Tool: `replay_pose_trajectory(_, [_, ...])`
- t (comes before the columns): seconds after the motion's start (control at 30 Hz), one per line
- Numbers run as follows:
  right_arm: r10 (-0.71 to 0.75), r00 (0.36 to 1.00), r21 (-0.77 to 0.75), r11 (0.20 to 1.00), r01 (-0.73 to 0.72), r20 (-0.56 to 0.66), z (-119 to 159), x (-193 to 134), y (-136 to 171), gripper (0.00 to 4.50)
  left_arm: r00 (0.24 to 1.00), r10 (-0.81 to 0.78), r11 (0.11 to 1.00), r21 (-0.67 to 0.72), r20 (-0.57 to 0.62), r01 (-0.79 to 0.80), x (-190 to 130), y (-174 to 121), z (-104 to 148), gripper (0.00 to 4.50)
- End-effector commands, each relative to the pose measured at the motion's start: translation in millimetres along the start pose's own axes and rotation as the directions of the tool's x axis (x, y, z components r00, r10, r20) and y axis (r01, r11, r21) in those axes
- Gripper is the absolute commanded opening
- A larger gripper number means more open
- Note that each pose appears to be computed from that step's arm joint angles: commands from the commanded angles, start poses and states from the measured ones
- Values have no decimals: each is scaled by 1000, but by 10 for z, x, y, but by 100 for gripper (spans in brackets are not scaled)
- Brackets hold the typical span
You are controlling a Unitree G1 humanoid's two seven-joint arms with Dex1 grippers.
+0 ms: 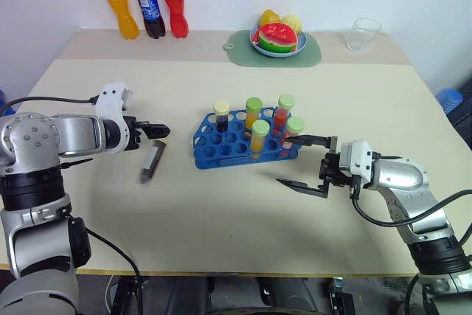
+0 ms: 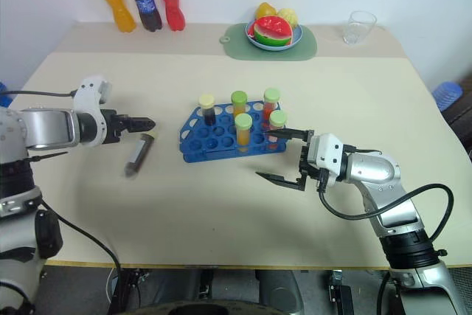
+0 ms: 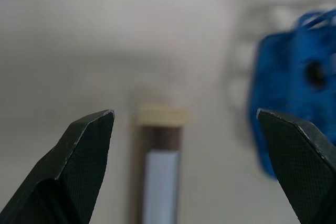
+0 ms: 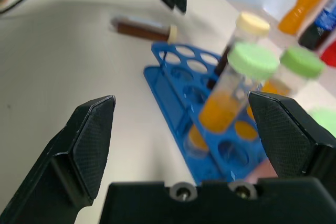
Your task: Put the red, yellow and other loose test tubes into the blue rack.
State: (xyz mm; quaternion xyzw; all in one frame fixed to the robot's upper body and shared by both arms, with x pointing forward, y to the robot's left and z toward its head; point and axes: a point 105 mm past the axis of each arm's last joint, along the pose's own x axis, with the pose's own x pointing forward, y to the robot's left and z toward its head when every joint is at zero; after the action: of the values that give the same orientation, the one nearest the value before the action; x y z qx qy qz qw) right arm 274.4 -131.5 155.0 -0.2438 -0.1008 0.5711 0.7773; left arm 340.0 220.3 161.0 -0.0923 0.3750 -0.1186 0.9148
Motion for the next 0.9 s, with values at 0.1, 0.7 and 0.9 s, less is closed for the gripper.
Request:
replay_pose_trajectory(0.1, [1, 1000, -47, 999, 1, 23, 162, -29, -45, 445, 996, 1, 1000, -29, -84, -4, 2, -34, 60, 450])
replay_pose_trajectory(0.7, [-23, 1000, -39, 999, 23, -2, 158, -59, -13, 450, 910, 135, 971, -129, -392, -199, 309, -121, -45, 317])
replay_pose_trajectory(0.9, [-30, 1000, -29, 999, 30, -6, 147, -45, -9, 450, 894, 169, 962, -126, -415, -240, 374, -74, -169, 79])
